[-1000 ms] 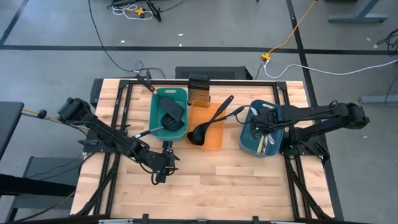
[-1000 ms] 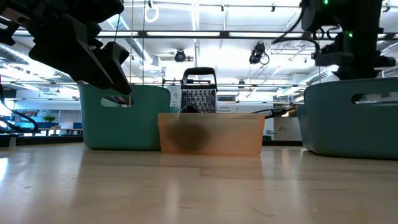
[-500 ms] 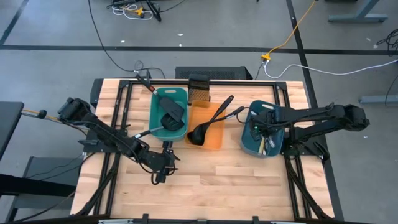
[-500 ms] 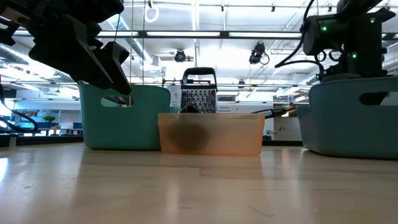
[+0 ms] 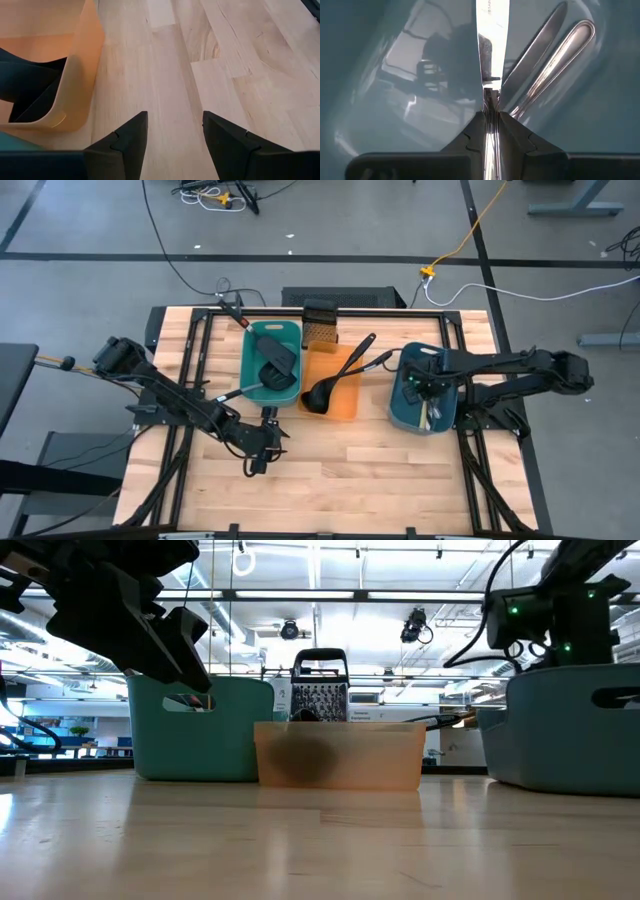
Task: Pick & Place Kitchen Items
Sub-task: Put the silver table knife into the blue bin
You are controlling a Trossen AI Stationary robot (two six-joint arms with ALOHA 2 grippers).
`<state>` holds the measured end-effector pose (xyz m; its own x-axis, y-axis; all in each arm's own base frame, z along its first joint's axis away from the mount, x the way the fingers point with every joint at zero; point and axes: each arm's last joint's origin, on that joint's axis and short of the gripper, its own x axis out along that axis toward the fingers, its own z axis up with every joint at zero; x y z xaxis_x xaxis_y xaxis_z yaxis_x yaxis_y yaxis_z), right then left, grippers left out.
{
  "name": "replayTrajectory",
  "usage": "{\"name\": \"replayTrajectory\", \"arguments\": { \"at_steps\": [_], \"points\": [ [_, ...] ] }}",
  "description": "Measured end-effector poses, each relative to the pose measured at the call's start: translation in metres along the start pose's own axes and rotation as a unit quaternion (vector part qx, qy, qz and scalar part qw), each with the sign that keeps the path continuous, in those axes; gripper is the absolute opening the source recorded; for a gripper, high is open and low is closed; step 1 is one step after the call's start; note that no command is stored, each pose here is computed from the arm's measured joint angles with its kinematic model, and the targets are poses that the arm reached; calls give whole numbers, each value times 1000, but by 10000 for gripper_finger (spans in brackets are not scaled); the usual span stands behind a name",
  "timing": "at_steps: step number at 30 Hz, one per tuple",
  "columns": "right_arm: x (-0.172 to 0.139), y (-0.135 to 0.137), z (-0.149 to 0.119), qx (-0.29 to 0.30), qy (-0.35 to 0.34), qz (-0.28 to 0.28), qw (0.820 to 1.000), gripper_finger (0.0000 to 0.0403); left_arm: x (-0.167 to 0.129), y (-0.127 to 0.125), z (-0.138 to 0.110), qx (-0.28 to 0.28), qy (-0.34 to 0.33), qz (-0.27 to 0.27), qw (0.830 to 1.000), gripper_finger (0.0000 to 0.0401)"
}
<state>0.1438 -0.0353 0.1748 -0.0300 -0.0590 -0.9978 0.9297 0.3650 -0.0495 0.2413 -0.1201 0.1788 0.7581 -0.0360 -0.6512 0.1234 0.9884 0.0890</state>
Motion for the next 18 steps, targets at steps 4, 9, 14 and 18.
{"name": "replayTrajectory", "arguments": {
  "at_steps": [4, 9, 14, 18],
  "points": [
    [1, -1, 3, 6, -3, 6, 1000, 41, 0, 0, 0, 0, 0, 0, 1000, 195],
    [6, 0, 8, 6, 5, -4, 1000, 41, 0, 0, 0, 8, 0, 0, 1000, 195],
    [15, 6, 14, -1, 15, -16, 1000, 41, 0, 0, 0, 8, 0, 0, 1000, 195],
    [24, 10, 17, -9, 25, -36, 999, 41, 0, 0, 0, 8, 0, 0, 1000, 195]
  ]
}}
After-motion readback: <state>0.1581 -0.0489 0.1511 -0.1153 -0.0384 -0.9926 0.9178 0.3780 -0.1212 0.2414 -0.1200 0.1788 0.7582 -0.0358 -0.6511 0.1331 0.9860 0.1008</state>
